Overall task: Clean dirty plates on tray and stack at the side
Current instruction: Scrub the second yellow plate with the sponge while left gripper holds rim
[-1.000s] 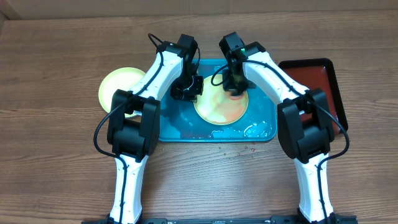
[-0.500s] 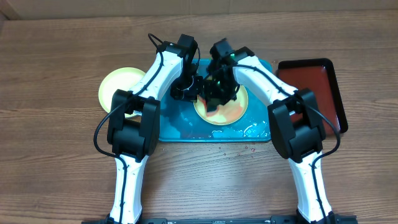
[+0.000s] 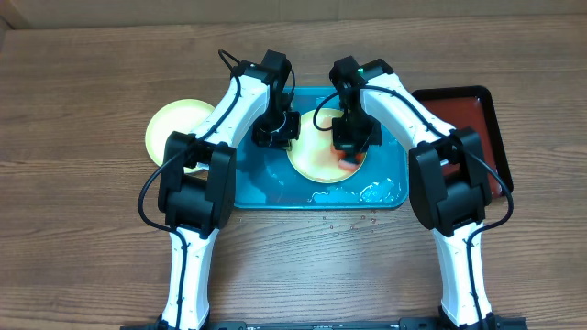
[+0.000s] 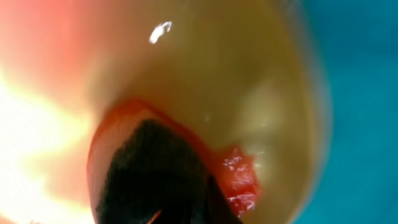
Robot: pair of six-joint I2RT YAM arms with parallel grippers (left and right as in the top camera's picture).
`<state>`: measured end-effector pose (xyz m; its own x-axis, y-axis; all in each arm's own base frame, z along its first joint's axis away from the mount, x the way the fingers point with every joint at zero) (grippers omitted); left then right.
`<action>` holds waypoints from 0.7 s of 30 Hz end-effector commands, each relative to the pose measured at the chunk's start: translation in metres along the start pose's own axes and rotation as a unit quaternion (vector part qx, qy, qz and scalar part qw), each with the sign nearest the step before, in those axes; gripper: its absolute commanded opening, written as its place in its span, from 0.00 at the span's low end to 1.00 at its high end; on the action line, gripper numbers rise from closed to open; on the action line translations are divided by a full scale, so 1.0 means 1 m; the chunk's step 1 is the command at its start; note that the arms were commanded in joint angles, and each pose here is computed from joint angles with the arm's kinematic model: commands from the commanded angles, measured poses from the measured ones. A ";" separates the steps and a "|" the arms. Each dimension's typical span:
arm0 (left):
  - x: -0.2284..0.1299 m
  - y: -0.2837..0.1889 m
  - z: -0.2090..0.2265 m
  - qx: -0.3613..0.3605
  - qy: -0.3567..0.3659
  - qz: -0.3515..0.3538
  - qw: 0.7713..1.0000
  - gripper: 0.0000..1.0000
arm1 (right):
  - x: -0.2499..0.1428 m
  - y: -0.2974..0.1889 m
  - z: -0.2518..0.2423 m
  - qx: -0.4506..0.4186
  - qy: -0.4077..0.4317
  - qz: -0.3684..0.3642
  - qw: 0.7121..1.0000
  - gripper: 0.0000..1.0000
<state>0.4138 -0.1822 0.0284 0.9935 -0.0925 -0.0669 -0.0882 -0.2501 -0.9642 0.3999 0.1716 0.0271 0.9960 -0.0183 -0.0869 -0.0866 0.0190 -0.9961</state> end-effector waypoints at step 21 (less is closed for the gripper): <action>-0.002 0.011 0.017 0.024 -0.005 0.012 1.000 0.04 | -0.034 0.029 0.086 0.165 -0.125 0.049 0.977 0.04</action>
<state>0.4168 -0.1690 0.0273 0.9951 -0.0696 -0.0698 -0.0839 -0.2257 -0.9706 0.3892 0.2734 0.0287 0.9696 0.2439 0.0184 -0.0731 0.3608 -0.9298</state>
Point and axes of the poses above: each gripper's point midway between its finger pads, its own y axis out along the fingers, its own z axis along the line the jaws close on, x = y × z, the point moved 2 cm from there along -y, back along the fingers, and after that the axes turned 1 degree about y, right-handed, at the moved point
